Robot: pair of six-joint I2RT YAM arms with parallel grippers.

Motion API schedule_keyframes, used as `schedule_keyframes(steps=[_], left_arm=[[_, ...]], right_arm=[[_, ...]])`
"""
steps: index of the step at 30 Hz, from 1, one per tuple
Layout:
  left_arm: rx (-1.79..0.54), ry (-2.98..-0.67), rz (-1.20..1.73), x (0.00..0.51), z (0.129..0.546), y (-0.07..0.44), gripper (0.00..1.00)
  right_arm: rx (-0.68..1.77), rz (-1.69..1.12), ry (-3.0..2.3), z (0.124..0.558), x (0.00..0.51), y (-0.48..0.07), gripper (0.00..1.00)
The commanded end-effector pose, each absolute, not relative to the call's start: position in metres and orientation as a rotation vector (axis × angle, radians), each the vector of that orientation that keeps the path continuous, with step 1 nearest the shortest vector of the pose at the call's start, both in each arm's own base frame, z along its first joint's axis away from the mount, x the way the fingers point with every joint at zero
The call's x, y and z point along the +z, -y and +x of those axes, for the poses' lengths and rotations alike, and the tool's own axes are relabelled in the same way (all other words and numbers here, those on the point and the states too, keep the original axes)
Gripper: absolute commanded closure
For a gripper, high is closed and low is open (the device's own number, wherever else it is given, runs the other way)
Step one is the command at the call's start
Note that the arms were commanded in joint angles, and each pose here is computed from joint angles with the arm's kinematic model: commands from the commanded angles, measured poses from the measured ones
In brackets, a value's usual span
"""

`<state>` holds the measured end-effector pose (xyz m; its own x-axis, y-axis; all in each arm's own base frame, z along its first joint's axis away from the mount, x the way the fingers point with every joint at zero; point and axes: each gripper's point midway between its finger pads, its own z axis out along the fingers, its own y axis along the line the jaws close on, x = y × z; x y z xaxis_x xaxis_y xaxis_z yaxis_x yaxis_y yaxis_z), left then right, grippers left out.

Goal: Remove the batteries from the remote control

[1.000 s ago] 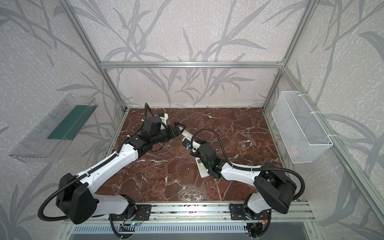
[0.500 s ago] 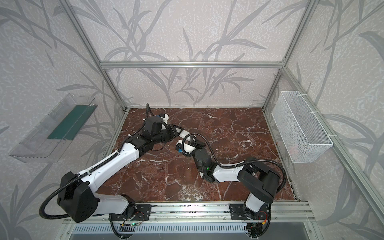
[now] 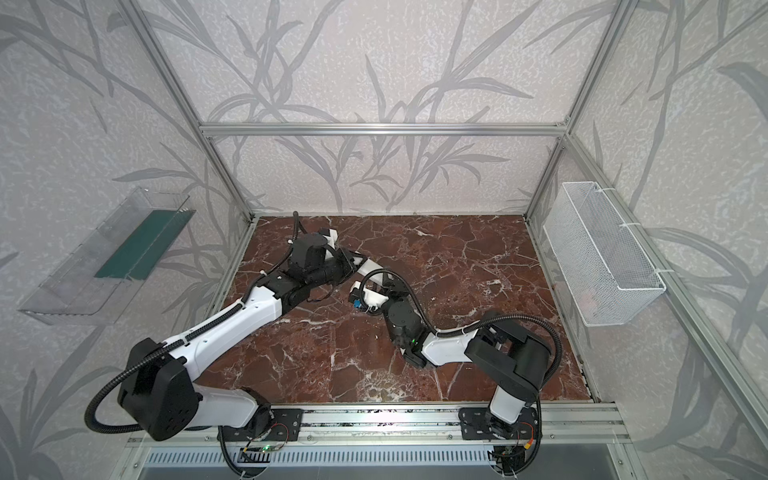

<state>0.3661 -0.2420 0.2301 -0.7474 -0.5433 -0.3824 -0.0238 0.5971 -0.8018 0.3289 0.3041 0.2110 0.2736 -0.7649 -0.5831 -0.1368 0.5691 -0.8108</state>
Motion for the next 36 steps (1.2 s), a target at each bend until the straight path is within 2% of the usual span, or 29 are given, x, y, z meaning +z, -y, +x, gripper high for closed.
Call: schedule_keyframes(steps=[1,2,8,12,18,27,31,36], left_arm=[[-1.035,-2.202,-0.502,0.21,0.376,0.228,1.0],[-1.049,-2.181,-0.509,0.211,0.379,0.226,1.0],[-1.186,-1.997,-0.539,0.219,0.404,0.21,1.0],[-1.318,-1.889,-0.56,0.221,0.416,0.202,1.0],[-1.477,-1.792,-0.522,0.22,0.417,0.207,1.0],[-1.581,-1.766,-0.474,0.22,0.407,0.215,1.0],[-1.589,-1.767,-0.433,0.224,0.401,0.218,1.0],[-1.596,-1.772,-0.389,0.231,0.392,0.22,1.0]], right_arm=[[-0.417,-0.831,-1.242,0.321,0.233,-0.302,0.12],[-0.388,-0.839,-1.259,0.319,0.231,-0.303,0.0],[-0.172,-0.957,-1.459,0.304,0.196,-0.302,0.01],[0.045,-0.929,-1.624,0.294,0.189,-0.288,0.01],[0.387,-0.664,-1.893,0.296,0.196,-0.262,0.01],[0.87,-0.32,-2.134,0.313,0.203,-0.271,0.0],[1.027,-0.23,-2.16,0.324,0.205,-0.281,0.08],[1.078,-0.192,-2.144,0.336,0.214,-0.288,0.12]])
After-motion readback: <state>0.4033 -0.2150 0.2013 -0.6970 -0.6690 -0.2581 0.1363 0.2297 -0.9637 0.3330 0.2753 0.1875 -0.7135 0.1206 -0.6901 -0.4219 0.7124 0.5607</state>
